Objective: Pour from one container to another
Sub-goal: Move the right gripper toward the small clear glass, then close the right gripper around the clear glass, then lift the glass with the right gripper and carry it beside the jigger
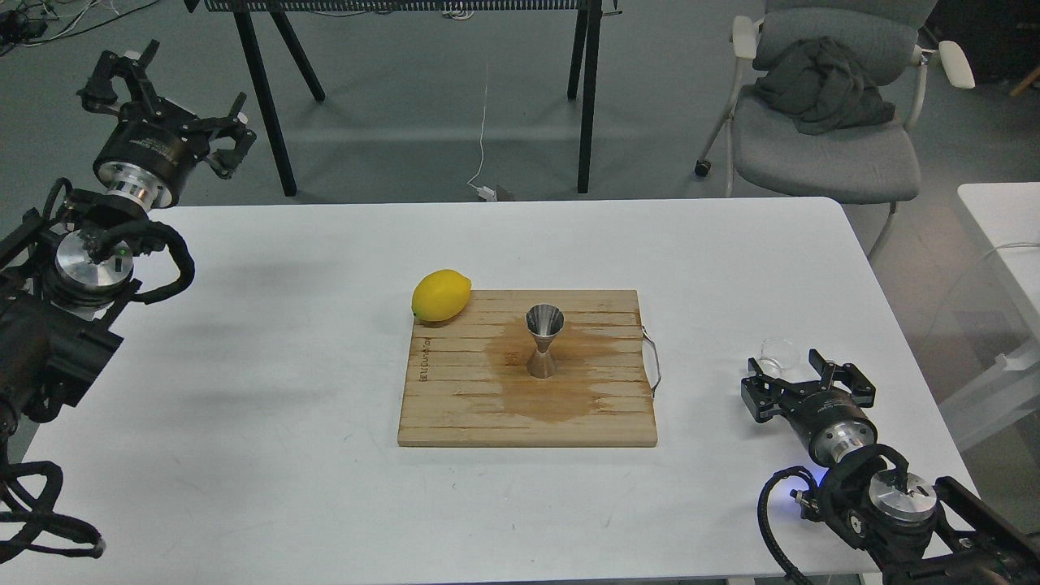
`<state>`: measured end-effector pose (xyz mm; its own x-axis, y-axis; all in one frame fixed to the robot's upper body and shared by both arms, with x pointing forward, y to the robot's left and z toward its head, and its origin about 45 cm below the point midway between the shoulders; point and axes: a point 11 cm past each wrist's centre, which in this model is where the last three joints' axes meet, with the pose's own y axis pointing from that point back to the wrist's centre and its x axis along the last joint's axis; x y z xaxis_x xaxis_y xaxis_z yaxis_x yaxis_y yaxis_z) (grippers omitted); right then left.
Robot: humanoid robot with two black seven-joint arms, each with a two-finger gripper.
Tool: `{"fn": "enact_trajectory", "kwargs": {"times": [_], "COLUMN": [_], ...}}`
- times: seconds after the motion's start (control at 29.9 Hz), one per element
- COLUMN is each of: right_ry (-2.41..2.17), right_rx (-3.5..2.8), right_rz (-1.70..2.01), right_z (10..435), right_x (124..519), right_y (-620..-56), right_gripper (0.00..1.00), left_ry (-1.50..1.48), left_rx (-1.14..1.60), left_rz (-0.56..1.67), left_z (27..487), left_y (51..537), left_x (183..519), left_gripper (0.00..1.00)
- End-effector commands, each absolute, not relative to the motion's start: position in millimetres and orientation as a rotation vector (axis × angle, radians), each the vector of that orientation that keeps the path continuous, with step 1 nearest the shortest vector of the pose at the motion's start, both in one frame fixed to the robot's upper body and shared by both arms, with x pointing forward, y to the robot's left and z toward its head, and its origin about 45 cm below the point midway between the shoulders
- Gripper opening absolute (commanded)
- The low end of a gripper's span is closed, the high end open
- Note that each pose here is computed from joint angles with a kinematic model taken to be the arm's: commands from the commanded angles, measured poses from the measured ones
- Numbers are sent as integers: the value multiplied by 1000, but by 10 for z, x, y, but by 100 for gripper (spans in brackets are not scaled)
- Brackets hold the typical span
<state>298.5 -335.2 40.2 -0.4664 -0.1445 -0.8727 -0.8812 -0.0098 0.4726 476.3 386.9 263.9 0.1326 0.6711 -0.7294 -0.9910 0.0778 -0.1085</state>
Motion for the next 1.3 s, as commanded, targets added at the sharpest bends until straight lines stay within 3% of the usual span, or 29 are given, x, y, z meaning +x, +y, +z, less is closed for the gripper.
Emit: {"fn": "enact_trajectory", "kwargs": {"times": [0.0,0.2,0.4,0.77,1.1,1.27], "right_ry": [1654,1652,1634,1566,1536,1560], "right_rx": [-1077,-1060,-1075,-1154,-1383,-1575], "right_rz": [1534,1547,1558,1554,1499,1461], "right_z": [402,345,344,574,1351,1735], "right_x": [3009,3026,3027,3131,3586,3856], "right_y": [-3350,-3281,-3227,-3119,-2974,-2638], "right_gripper": [82,71,43,38,36,36], "left_ry": [580,579,578,569,565,564], "left_rx": [-691,-691,-690,-700,-697,-697], "left_rz": [1356,1357,1358,1363,1358,1359], "left_z": [2644,2647,2650,2658,2681,2684], "left_y": [3871,3878,3885,3895,3881,3888], "left_x": [4766,4764,4763,4763,4775,4774], "left_gripper": [100,100,100,100,100,100]}}
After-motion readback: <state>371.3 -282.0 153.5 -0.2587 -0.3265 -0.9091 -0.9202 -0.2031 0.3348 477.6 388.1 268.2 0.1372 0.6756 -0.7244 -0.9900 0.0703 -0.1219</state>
